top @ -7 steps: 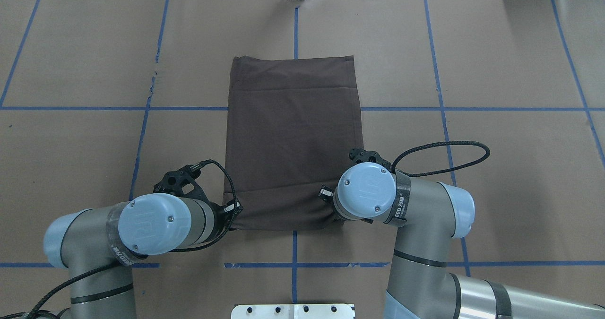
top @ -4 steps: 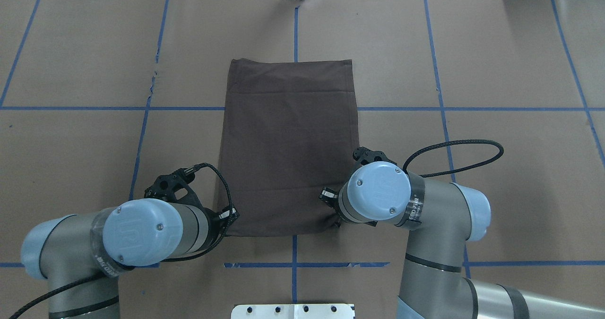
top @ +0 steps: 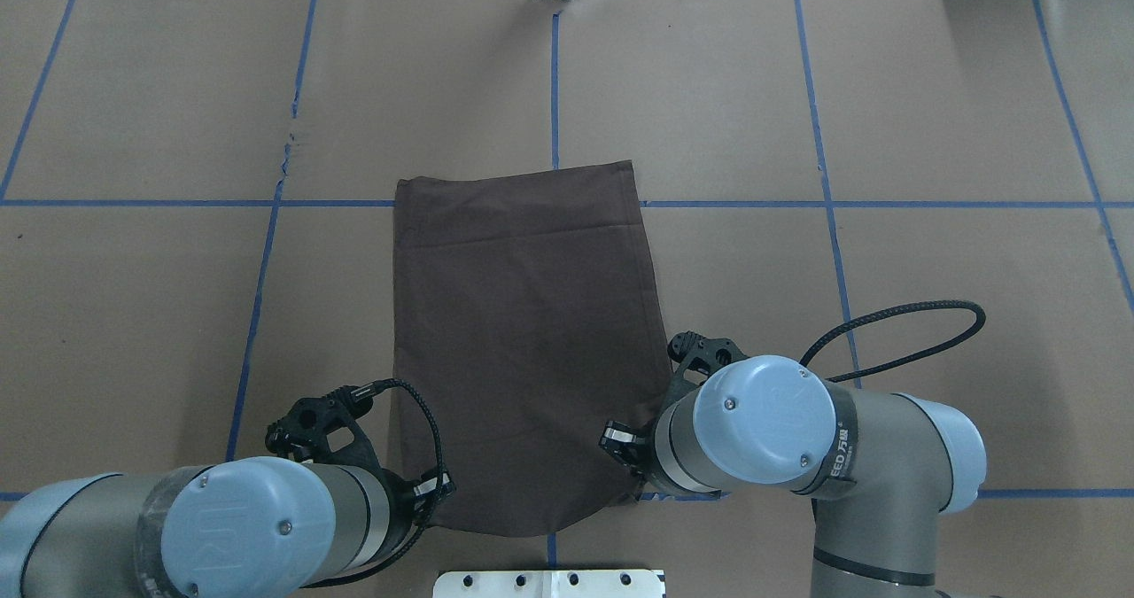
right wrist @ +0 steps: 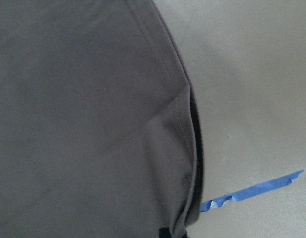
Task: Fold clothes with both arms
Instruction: 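Lift the near edge with both grippers and fold it toward the far edge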
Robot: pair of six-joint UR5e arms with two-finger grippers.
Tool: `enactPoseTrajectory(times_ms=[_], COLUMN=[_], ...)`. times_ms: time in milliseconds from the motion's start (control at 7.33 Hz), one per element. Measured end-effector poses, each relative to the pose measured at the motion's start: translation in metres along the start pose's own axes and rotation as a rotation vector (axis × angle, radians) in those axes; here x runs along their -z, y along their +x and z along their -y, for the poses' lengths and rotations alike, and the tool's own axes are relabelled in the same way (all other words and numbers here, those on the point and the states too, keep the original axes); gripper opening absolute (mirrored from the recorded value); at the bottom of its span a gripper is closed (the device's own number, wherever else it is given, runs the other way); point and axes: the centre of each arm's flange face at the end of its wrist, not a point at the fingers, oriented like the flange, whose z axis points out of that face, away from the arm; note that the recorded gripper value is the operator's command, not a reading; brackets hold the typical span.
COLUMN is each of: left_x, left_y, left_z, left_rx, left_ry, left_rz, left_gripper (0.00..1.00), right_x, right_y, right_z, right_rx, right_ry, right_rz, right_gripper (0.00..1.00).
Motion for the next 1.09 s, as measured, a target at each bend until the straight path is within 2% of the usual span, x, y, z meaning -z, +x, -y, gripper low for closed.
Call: enactPoseTrajectory(times_ms=[273,546,819,955,1092], left_x=[0.006,0.023,0.017,0.0,-0.034], left_y=[0.007,0.031,0.069,0.09,0.108], left_z=[0.021,0.07,0.149,0.201,0.258], left_rx=[0.006,-0.002,-0.013,-0.003,0.002], left_ry=[0.03,0.083,0.17,0.225,0.273], left_rz=[-0.015,-0.054,-0.058,-0.067,-0.082], left_gripper=[0.0,0.0,0.0,0.98,1.0], right_x=[0.006,0.01,-0.014,-0.029,-0.041], right_y=[-0.018,-0.042,-0.092,-0.11,-0.115], right_z=[0.034,0.104,0.201,0.253,0.297], right_rx=[0.008,-0.025,-0.067,-0.079,-0.079], right_ry=[0.044,0.087,0.108,0.111,0.121], right_rz=[0.036,0.092,0.083,0.077,0.077], right_gripper=[0.0,0.0,0.0,0.99,1.0])
